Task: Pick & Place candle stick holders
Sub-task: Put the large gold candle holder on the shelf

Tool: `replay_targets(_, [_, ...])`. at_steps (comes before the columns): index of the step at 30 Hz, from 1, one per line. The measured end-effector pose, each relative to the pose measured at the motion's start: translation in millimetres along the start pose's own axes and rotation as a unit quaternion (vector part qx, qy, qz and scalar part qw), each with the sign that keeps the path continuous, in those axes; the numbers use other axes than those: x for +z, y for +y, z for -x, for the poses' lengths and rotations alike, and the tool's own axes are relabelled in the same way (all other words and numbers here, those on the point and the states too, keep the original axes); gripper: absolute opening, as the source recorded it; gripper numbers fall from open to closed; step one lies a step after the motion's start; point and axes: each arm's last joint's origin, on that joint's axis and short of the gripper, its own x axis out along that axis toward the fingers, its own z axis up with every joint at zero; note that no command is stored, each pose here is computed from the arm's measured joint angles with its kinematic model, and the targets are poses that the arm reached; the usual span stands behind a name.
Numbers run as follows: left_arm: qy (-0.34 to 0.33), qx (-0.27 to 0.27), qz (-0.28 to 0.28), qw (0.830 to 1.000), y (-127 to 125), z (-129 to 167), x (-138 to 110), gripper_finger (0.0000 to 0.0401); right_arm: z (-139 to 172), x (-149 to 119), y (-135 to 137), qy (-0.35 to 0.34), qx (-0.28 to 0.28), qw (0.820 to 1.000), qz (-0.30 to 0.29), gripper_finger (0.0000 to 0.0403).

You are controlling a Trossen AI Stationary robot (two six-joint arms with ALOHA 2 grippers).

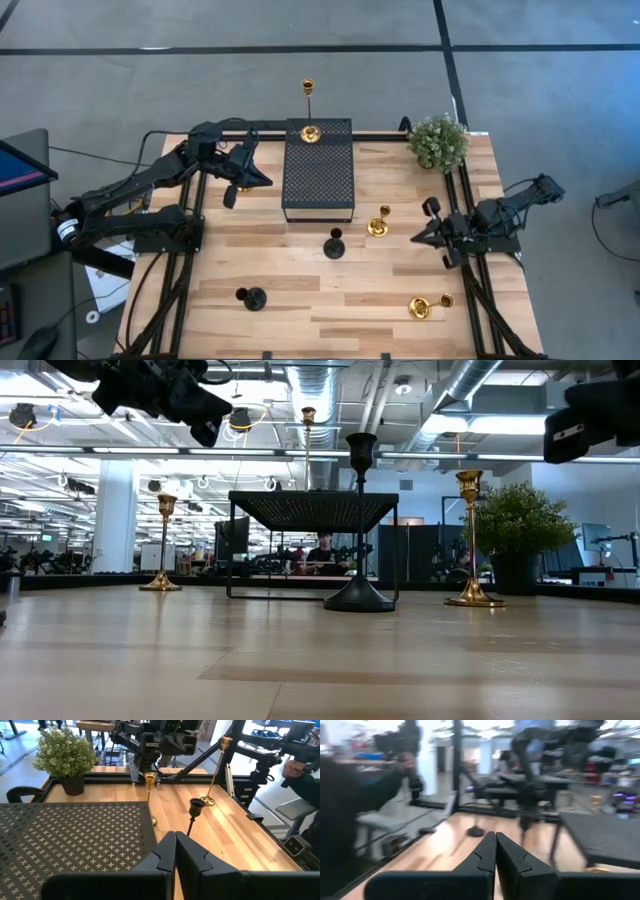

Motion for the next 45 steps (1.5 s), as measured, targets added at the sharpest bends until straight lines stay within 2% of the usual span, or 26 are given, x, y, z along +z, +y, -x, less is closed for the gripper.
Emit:
replay_targets(5, [-0.007,-0.006,-0.009,1.000,-1.4,-1.5,2.1,0.0006,6.5,14.9,-1.4,0.041,0.012,0.999,-0.032,0.0000])
replay_targets(7, [-0.009,-0.009,-0.010,1.000,-2.2,-2.3,2.6,0.0008,9.0,21.6,-0.8,0.044,0.036,0.997,-0.048,0.0000])
replay_targets(11, [-0.012,-0.017,-0.014,1.000,-4.1,-3.9,3.6,0.0007,12.6,28.7,3.6,0.049,0.127,0.988,-0.076,0.0000])
replay_targets(15, [-0.014,-0.022,-0.016,1.000,-5.4,-5.0,4.3,0.0005,14.7,27.9,9.3,0.063,0.227,0.966,-0.103,0.0000])
replay_targets(17, [-0.015,-0.022,-0.017,0.999,-5.6,-5.2,4.5,0.0006,14.8,27.9,10.9,0.057,0.250,0.961,-0.102,0.0000])
replay_targets(23, [-0.016,-0.022,-0.016,0.999,-5.5,-5.3,4.9,0.0006,11.6,25.1,9.6,0.059,0.212,0.965,-0.143,0.0000])
replay_targets(30, [-0.016,-0.024,0.026,0.999,-5.7,-5.4,5.0,0.0007,14.2,16.9,14.9,0.122,0.239,0.941,-0.205,0.0000])
replay_targets(36, [-0.017,-0.036,0.028,0.999,-8.8,-7.7,5.7,0.0005,18.4,10.8,21.9,0.173,0.270,0.918,-0.233,0.0000])
replay_targets(45, [-0.021,-0.060,0.021,0.998,-15.2,-12.4,7.7,0.0005,20.7,8.4,26.3,0.182,0.253,0.924,-0.220,0.0000])
